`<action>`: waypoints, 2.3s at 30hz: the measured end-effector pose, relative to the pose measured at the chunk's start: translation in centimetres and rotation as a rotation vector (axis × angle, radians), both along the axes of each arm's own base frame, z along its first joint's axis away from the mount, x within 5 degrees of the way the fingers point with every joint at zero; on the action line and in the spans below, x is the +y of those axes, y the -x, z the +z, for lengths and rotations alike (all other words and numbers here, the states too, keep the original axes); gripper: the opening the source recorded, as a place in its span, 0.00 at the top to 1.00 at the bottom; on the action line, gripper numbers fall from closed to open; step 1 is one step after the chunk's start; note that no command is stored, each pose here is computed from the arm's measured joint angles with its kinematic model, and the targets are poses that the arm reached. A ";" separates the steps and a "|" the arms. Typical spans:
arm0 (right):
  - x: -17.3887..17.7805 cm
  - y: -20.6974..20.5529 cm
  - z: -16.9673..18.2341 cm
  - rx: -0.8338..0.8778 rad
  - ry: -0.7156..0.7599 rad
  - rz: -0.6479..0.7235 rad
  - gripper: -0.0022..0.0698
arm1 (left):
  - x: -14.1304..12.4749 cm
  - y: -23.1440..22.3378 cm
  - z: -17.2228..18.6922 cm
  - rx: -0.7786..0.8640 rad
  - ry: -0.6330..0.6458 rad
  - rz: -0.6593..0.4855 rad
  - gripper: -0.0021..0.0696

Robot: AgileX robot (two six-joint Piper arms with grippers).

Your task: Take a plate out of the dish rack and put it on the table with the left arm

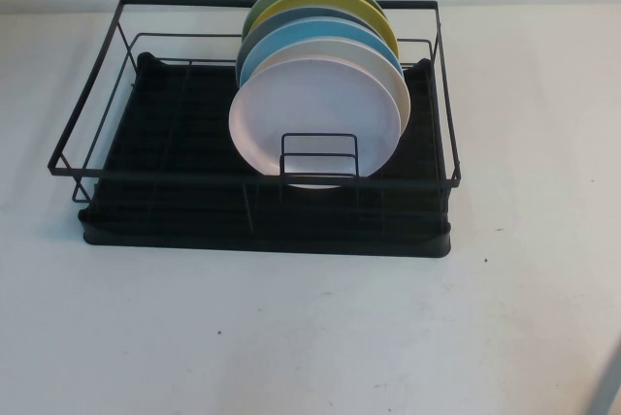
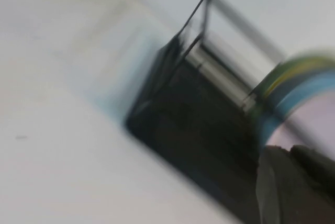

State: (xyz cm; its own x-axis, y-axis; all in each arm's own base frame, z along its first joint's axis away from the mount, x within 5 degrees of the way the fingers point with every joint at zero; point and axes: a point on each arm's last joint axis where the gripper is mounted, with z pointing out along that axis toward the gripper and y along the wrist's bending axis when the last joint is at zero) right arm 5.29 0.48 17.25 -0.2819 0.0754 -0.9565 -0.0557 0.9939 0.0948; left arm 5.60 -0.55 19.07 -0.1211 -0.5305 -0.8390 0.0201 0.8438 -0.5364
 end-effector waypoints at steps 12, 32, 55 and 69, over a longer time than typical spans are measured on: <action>0.0 0.0 0.0 0.000 0.000 0.000 1.00 | 0.2 0.0 1.2 -0.126 0.147 0.021 0.98; 0.0 0.0 0.0 0.000 0.000 0.000 1.00 | -4.6 -8.5 24.5 0.155 -0.933 -0.573 0.98; 0.0 0.0 0.0 0.000 0.000 0.000 1.00 | -14.2 -26.4 20.3 0.055 -1.151 -1.179 0.95; 0.0 0.0 0.0 0.000 0.000 0.000 1.00 | -18.8 -29.5 16.2 -0.144 -1.369 -1.218 0.48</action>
State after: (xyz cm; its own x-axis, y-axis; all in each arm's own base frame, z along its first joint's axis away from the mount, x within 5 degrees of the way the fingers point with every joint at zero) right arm 5.29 0.48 17.25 -0.2819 0.0754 -0.9565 -0.0557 0.9939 0.0948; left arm 35.14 -19.31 35.31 0.2340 0.7701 -0.5935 0.8611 0.1193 0.4943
